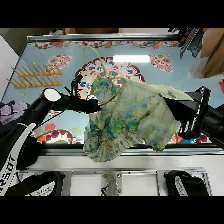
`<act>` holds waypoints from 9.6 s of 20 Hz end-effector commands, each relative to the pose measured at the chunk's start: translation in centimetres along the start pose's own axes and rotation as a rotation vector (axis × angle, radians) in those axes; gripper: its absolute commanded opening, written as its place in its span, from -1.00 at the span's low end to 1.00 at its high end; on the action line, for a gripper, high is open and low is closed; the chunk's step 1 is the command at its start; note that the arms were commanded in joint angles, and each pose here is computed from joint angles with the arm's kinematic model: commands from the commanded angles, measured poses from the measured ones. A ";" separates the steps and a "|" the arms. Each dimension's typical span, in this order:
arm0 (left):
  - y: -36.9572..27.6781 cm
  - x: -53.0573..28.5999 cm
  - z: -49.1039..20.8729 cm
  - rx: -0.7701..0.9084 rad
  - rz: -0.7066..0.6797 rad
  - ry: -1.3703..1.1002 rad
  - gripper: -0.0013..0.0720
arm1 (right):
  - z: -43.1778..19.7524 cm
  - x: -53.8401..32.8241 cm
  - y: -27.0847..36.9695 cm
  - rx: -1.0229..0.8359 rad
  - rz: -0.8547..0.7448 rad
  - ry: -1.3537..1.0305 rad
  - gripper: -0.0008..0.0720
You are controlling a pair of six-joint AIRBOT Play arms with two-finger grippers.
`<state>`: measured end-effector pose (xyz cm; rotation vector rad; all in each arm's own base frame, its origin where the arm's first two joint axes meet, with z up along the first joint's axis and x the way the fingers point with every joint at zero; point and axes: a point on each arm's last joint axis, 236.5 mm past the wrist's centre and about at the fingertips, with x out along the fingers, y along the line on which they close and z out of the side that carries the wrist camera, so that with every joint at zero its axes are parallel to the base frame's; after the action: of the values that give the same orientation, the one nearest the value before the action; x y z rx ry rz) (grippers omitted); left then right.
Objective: Fold the clothes and pants, and hang the long-sleeved shirts on hangers.
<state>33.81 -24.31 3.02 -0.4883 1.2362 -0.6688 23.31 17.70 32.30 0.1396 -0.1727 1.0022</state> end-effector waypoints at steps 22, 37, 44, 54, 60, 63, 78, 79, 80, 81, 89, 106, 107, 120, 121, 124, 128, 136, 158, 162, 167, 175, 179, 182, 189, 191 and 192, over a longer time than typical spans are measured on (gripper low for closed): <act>1.0 -1.8 0.8 0.021 0.001 -0.015 -0.94 | -4.4 -1.0 -0.8 0.055 -0.096 0.214 -0.97; 1.1 0.7 -0.7 0.041 0.017 0.054 -0.94 | 0.1 -0.7 -1.6 0.068 -0.133 0.023 -0.97; 2.5 -0.2 0.6 0.010 0.033 0.009 -0.94 | 0.7 -0.7 -1.2 0.070 -0.128 0.001 -0.97; -1.3 1.7 -1.8 0.077 -0.028 0.080 -0.94 | 0.8 -0.8 -1.5 0.073 -0.138 -0.006 -0.97; 0.8 0.5 0.0 0.031 -0.005 0.026 -0.93 | 1.4 -0.7 -0.5 0.099 -0.096 -0.030 -0.97; 1.8 -0.2 0.8 0.007 0.005 0.002 -0.94 | 0.4 -0.7 -0.6 0.127 -0.101 0.012 -0.97; -0.5 -5.3 4.7 0.097 -0.024 -0.048 -0.94 | -2.9 -1.0 -1.1 0.062 -0.129 0.156 -0.97; -1.1 -6.2 5.1 0.112 -0.029 -0.055 -0.94 | -2.9 -1.0 -1.1 0.062 -0.129 0.156 -0.97; -1.7 -7.1 5.4 0.129 -0.033 -0.069 -0.94 | -2.9 -1.0 -1.1 0.063 -0.129 0.156 -0.97; -2.7 -8.3 5.8 0.156 -0.036 -0.094 -0.94 | -2.9 -1.0 -1.1 0.062 -0.130 0.156 -0.97; -12.9 -19.8 4.6 0.413 -0.058 -0.383 -0.94 | -2.7 -1.1 -1.7 0.060 -0.152 0.144 -0.97; -22.6 -11.2 -5.9 0.759 -0.060 -0.179 -0.94 | 7.1 -1.8 -2.3 0.018 -0.175 -0.274 -0.97; -22.7 -10.4 -5.3 0.743 -0.061 -0.187 -0.93 | 7.4 -1.8 -2.3 0.018 -0.174 -0.284 -0.97; -17.6 -19.8 3.5 0.562 0.070 -0.524 0.67 | 7.7 -2.5 -4.5 -0.101 -0.289 -0.285 -0.97; -17.3 -20.5 3.7 0.557 0.078 -0.540 0.67 | 7.7 -2.6 -5.0 -0.122 -0.312 -0.283 -0.97; -16.9 -21.4 4.0 0.539 0.089 -0.562 0.30 | 7.9 -3.3 -6.9 -0.200 -0.413 -0.268 -0.97; -16.3 -20.7 3.7 0.535 0.099 -0.527 -0.93 | 9.4 -4.9 -9.8 -0.361 -0.582 -0.238 -0.97; -13.7 -16.9 3.0 0.495 0.138 -0.369 -0.93 | 14.1 -9.7 -17.7 -0.697 -0.958 -0.089 -0.97; -12.2 -14.9 2.9 0.466 0.156 -0.292 -0.93 | 31.6 -32.1 -28.6 -1.011 -1.635 -0.161 -0.97; -12.2 -14.9 2.9 0.466 0.155 -0.292 -0.93 | 32.1 -34.4 -28.4 -0.999 -1.689 -0.174 -0.97; -12.2 -14.9 2.8 0.466 0.155 -0.292 -0.93 | 29.8 -38.7 -29.5 -0.850 -1.850 -0.087 -0.97; -12.2 -14.9 2.8 0.467 0.156 -0.291 -0.93 | 27.1 -42.7 -28.0 -0.658 -2.055 0.041 -0.97; -12.2 -14.9 2.8 0.467 0.156 -0.290 -0.93 | 27.1 -42.9 -27.0 -0.637 -2.082 0.044 -0.96; -12.1 -14.9 2.7 0.467 0.158 -0.286 -0.93 | 26.3 -43.7 -26.5 -0.584 -2.122 0.063 -0.95; -12.2 -14.9 2.7 0.467 0.157 -0.286 -0.93 | 27.3 -42.6 -25.0 -0.580 -2.104 0.002 0.70; -12.2 -14.9 2.7 0.467 0.157 -0.286 -0.93 | 28.0 -41.8 -24.1 -0.582 -2.088 -0.037 0.70; -12.2 -14.9 2.7 0.467 0.157 -0.286 -0.93 | 28.4 -41.3 -23.6 -0.579 -2.076 -0.066 0.70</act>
<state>31.32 -22.69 22.18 -0.0906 0.8044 -0.6999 19.66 -35.69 49.56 -0.2229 -0.2085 -1.1515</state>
